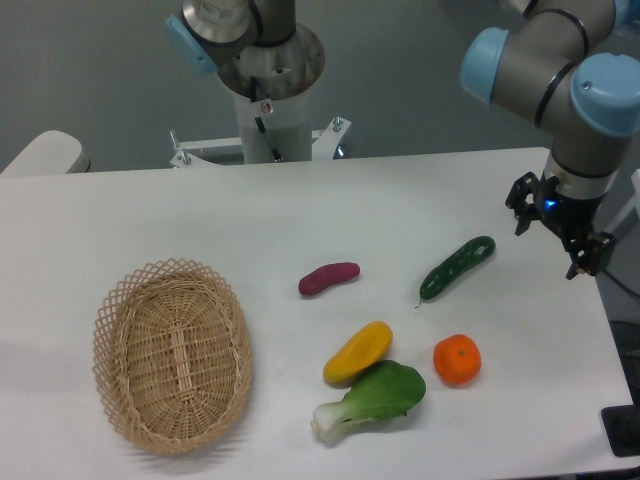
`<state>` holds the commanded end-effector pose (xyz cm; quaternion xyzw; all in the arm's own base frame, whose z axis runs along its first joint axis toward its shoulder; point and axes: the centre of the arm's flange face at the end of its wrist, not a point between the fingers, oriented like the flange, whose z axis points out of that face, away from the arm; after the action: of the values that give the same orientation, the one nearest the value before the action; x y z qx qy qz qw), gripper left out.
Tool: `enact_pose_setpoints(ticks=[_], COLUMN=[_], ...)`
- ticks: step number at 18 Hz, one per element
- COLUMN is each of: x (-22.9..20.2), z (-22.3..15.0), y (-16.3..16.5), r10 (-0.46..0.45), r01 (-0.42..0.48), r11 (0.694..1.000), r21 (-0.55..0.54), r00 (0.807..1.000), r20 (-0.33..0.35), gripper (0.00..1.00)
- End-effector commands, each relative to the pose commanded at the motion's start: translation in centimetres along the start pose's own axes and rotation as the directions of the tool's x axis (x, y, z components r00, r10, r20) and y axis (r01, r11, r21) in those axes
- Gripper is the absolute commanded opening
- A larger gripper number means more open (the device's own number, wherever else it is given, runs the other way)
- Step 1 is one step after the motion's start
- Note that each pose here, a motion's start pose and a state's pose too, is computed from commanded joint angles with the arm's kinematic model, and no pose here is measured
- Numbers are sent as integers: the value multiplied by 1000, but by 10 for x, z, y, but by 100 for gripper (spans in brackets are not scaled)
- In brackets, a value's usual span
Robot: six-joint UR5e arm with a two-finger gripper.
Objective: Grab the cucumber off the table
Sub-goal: 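Move the open gripper over the green cucumber and lower toward it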
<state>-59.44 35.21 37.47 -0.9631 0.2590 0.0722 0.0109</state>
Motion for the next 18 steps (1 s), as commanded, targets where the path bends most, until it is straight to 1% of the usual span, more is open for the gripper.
enact_pose_setpoints(ticks=[4,5,7,8,10,12,15,18], x=[1,1,4,4,3,3,8,18], z=[3,4,9,8,10,15,26,40], y=[0,-1,-3,-6,-17,-23,-23,-22], r10=[-14,-31,-105,-130,-129,-117,-100,-89], r01=[14,31,106,130,129,117,100,89], r11=[1000,1000,994,991,992,993,995,996], r21=[0,1,11,12,14,6,8,7], r00=[1000,1000,994,992,992,993,995,996], r20=[-6,-6,-15,-3,14,8,-4,8], gripper=[100,100,100,100,100,100,100,100])
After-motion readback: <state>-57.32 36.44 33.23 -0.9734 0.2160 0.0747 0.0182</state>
